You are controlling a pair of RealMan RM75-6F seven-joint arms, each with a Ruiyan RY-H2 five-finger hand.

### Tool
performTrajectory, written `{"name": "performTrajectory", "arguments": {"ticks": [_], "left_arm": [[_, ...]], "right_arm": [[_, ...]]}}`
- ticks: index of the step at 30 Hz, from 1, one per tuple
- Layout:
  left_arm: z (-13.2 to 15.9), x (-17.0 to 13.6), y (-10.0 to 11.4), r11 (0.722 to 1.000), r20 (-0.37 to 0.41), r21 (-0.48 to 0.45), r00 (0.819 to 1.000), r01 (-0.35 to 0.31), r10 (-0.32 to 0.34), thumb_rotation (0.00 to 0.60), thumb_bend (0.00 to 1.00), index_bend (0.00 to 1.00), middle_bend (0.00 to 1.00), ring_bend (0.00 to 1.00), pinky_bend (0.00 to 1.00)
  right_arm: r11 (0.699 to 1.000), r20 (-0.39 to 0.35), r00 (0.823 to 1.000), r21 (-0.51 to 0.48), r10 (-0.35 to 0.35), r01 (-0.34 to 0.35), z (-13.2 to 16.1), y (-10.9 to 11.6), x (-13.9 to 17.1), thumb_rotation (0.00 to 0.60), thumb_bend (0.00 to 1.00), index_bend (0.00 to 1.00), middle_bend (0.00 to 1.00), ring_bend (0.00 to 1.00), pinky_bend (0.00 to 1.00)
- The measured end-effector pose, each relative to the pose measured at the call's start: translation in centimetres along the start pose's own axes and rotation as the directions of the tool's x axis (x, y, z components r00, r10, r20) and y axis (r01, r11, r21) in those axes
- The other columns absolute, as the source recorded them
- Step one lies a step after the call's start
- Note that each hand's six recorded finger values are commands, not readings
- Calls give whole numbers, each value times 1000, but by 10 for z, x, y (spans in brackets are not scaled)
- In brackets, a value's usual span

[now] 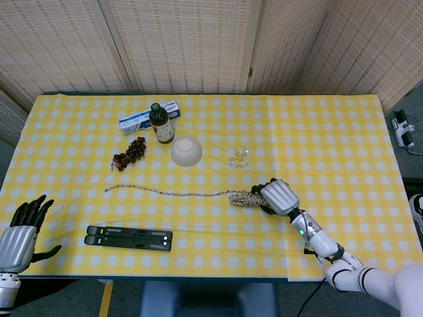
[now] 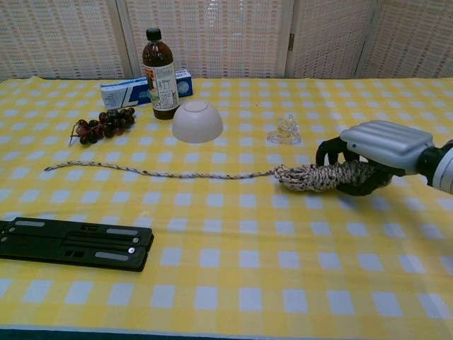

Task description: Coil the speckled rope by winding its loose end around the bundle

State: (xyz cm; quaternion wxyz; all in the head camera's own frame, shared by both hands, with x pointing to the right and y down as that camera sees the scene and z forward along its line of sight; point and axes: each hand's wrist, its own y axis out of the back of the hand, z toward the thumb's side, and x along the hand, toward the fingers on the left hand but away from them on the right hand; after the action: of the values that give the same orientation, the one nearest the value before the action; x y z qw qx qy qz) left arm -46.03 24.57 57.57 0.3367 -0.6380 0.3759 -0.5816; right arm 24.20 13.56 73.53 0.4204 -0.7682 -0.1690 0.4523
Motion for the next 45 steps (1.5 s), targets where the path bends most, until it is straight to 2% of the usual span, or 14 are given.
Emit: {"name": "performTrajectory", "arguments": {"ticks": [9, 13, 18, 22, 26, 31, 33, 36, 39, 45], "left_arm": [[28, 28, 9, 1000, 128, 2, 992, -26, 26, 600, 135, 181, 133, 136, 49], [38, 37, 8, 1000, 164, -1, 986, -18, 18, 600, 138, 200, 145, 148, 64], [52, 48, 8, 1000, 209, -11, 978, -10, 12, 600, 143, 250, 196, 204, 120], [64, 61, 8, 999, 249, -34, 969, -2, 11, 600, 144, 315, 262, 278, 171], [80, 77, 6, 998, 289, -54, 957, 15, 1, 600, 161, 384, 405, 426, 290], [107, 104, -9, 994, 338, -74, 940, 77, -47, 600, 220, 436, 607, 570, 527], [121, 115, -16, 994, 360, -66, 931, 91, -61, 600, 237, 444, 686, 629, 607], [134, 130, -24, 997, 372, -20, 926, 79, -66, 600, 251, 447, 757, 682, 668], [143, 149, -33, 997, 358, 41, 931, 63, -74, 600, 271, 456, 813, 729, 701], [140, 182, -55, 993, 263, 82, 959, 89, -107, 600, 324, 500, 877, 790, 748]], "right_arm": [[998, -56, 997, -36, -47, 45, 1, 17, 2, 600, 471, 759, 585, 648, 473], [995, -89, 994, -77, -68, 61, 3, 24, 4, 600, 471, 771, 593, 652, 473], [983, -143, 982, -156, -121, 98, 9, 40, 8, 600, 471, 782, 599, 658, 473], [978, -168, 974, -168, -150, 121, 9, 56, 14, 600, 471, 785, 601, 660, 473], [979, -173, 972, -155, -159, 132, 7, 70, 20, 600, 471, 786, 601, 663, 473], [981, -162, 975, -147, -154, 130, 7, 77, 24, 600, 471, 792, 601, 662, 473], [981, -154, 977, -146, -151, 128, 6, 77, 24, 600, 471, 793, 602, 662, 473], [982, -147, 978, -140, -148, 127, 6, 77, 24, 600, 471, 793, 603, 663, 473], [983, -142, 979, -136, -145, 126, 6, 77, 23, 600, 471, 793, 603, 663, 473], [984, -130, 982, -127, -140, 123, 6, 79, 21, 600, 471, 794, 603, 662, 473]]}}
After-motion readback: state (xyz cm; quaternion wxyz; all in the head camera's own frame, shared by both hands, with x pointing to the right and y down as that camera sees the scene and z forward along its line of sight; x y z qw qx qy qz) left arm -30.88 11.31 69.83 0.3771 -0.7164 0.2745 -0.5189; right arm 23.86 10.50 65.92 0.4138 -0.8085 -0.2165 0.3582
